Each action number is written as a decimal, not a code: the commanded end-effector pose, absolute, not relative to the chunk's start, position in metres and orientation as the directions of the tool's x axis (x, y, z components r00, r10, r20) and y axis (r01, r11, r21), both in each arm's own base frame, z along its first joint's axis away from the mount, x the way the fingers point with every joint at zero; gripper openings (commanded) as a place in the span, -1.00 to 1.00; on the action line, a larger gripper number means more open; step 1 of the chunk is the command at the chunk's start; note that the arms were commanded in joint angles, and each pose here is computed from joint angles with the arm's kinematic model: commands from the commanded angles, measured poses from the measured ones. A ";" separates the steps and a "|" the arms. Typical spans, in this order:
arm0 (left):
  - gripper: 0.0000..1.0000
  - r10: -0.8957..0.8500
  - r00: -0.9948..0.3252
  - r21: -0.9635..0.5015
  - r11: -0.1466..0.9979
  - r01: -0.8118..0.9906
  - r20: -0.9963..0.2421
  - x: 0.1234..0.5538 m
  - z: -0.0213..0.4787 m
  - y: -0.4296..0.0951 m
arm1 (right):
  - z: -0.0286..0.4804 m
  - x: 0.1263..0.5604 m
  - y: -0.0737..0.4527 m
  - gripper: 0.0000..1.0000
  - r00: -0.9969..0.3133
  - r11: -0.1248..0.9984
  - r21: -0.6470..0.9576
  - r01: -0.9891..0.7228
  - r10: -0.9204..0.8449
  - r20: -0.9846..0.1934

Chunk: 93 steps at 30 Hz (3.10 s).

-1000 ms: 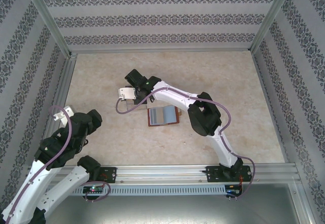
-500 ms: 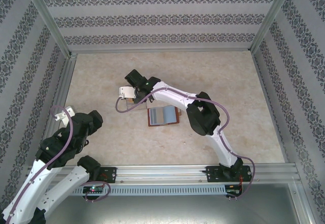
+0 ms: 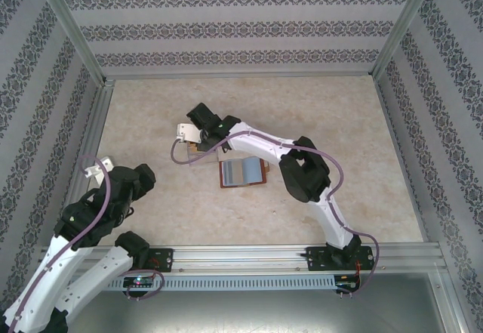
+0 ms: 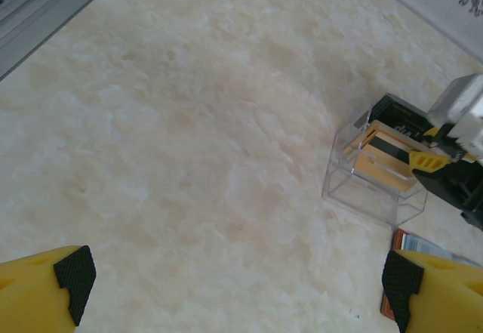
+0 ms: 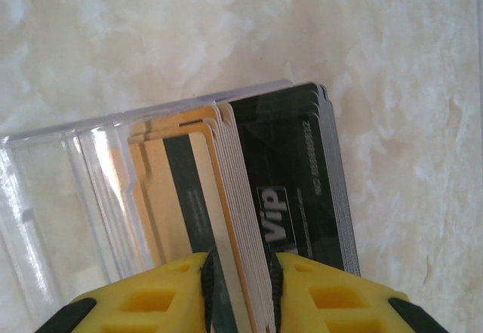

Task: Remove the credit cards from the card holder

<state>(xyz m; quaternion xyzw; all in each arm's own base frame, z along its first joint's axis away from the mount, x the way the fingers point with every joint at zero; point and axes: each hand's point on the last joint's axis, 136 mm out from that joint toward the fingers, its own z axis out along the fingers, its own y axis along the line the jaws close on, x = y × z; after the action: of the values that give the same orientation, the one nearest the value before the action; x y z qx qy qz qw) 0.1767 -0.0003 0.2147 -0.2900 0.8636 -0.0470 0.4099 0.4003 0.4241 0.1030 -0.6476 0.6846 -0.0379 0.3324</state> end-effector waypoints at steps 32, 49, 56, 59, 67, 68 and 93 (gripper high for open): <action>0.52 -0.355 -0.869 -0.488 0.859 -0.156 -0.346 0.276 0.118 -0.195 | 0.060 0.296 0.217 -0.36 -0.923 0.954 0.265 -0.137 -0.026 -0.384; 0.01 -0.248 -0.929 -0.490 0.867 -0.086 -0.276 0.283 0.077 -0.247 | 0.015 0.292 0.221 -0.46 -0.963 0.960 0.258 -0.105 -0.033 -0.267; -0.09 -0.211 -0.945 -0.485 0.872 -0.067 -0.249 0.287 0.061 -0.259 | 0.004 0.284 0.222 -0.65 -0.971 0.960 0.261 -0.098 -0.034 -0.236; -0.13 -0.202 -0.949 -0.475 0.877 -0.066 -0.243 0.289 0.055 -0.261 | 0.004 0.282 0.222 -0.64 -0.971 0.961 0.259 -0.094 -0.031 -0.236; -0.14 -0.190 -0.955 -0.458 0.886 -0.068 -0.227 0.291 0.043 -0.263 | 0.004 0.281 0.224 -0.64 -0.972 0.960 0.264 -0.095 -0.032 -0.232; -0.14 -0.187 -0.956 -0.456 0.887 -0.067 -0.225 0.292 0.041 -0.264 | 0.004 0.281 0.225 -0.64 -0.972 0.960 0.265 -0.095 -0.032 -0.232; 0.50 -0.163 -0.959 -0.509 0.861 -0.024 -0.231 0.294 0.052 -0.277 | 0.002 0.278 0.231 -0.63 -0.975 0.958 0.269 -0.099 -0.040 -0.219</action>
<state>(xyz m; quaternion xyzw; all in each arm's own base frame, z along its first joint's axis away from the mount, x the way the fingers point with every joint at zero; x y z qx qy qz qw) 0.2910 -0.2723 0.0426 -0.0663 0.9559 -0.2608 0.1174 0.2926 0.2272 0.0156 -0.0306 0.9792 0.1457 0.1382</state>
